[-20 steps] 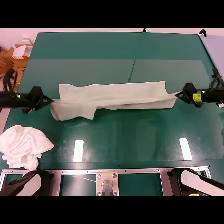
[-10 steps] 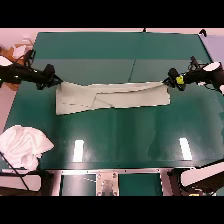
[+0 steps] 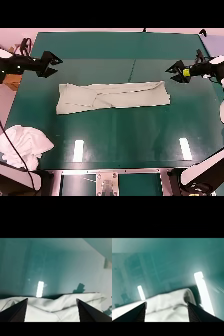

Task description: Fold the shirts.

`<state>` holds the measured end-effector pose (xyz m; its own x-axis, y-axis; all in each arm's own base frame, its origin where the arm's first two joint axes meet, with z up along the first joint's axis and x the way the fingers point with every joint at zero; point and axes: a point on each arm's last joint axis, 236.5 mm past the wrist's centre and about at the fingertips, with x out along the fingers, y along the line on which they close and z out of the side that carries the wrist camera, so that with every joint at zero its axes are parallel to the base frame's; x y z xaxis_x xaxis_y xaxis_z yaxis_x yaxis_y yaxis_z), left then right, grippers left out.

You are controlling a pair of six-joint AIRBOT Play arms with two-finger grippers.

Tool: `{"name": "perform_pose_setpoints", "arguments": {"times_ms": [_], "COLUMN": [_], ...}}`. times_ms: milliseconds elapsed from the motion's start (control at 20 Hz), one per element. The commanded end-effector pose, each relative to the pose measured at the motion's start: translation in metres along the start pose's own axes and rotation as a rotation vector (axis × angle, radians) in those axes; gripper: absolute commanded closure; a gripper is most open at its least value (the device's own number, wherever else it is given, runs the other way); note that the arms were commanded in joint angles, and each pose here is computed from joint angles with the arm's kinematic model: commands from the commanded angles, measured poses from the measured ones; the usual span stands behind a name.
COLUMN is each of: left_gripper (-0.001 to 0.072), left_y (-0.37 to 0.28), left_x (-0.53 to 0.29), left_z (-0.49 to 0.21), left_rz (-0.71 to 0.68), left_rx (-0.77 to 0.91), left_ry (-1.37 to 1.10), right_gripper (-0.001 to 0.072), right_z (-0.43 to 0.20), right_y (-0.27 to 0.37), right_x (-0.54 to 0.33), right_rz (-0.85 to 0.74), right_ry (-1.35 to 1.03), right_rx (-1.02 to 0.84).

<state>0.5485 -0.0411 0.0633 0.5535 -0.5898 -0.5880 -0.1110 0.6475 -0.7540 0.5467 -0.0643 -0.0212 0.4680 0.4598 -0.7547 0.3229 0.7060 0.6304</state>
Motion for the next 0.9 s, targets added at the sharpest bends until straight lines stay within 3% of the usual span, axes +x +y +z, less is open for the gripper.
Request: {"name": "perform_pose_setpoints", "arguments": {"times_ms": [0,150,300,400,450,500,550,700,850], "left_gripper": [0.0007,0.0008,0.0168,0.0171,0.0283,0.0615,0.0675,0.0679,0.0679], "left_y": [-0.006,-0.009,-0.012,-0.013,-0.013,-0.015,-0.017,-0.021,-0.025], "left_x": [-0.016,-0.014,-0.014,-0.015,-0.015,-0.016,-0.016,-0.017,-0.018], "left_z": [0.005,-0.001,-0.011,-0.016,-0.019,-0.023,-0.026,-0.028,-0.03], "left_rz": [-0.025,-0.03,-0.04,-0.045,-0.048,-0.054,-0.066,-0.081,-0.097], "left_rx": [0.008,0.011,0.013,0.012,0.013,0.012,0.016,0.011,0.006], "left_ry": [0.02,0.043,0.083,0.106,0.118,0.135,0.146,0.155,0.165], "right_gripper": [0.0152,0.0145,0.0145,0.0145,0.0146,0.0145,0.0146,0.0159,0.0439], "right_z": [-0.021,-0.045,-0.062,-0.07,-0.073,-0.077,-0.081,-0.088,-0.093], "right_y": [-0.035,-0.054,-0.064,-0.067,-0.066,-0.066,-0.067,-0.065,-0.05], "right_x": [-0.023,-0.022,-0.005,0.011,0.019,0.028,0.036,0.06,0.07], "right_rz": [0.009,0.024,0.034,0.049,0.062,0.068,0.068,0.068,0.097], "right_ry": [0.132,0.231,0.299,0.332,0.345,0.358,0.371,0.393,0.407], "right_rx": [-0.016,-0.035,-0.031,-0.045,-0.05,-0.051,-0.053,-0.062,-0.12]}}
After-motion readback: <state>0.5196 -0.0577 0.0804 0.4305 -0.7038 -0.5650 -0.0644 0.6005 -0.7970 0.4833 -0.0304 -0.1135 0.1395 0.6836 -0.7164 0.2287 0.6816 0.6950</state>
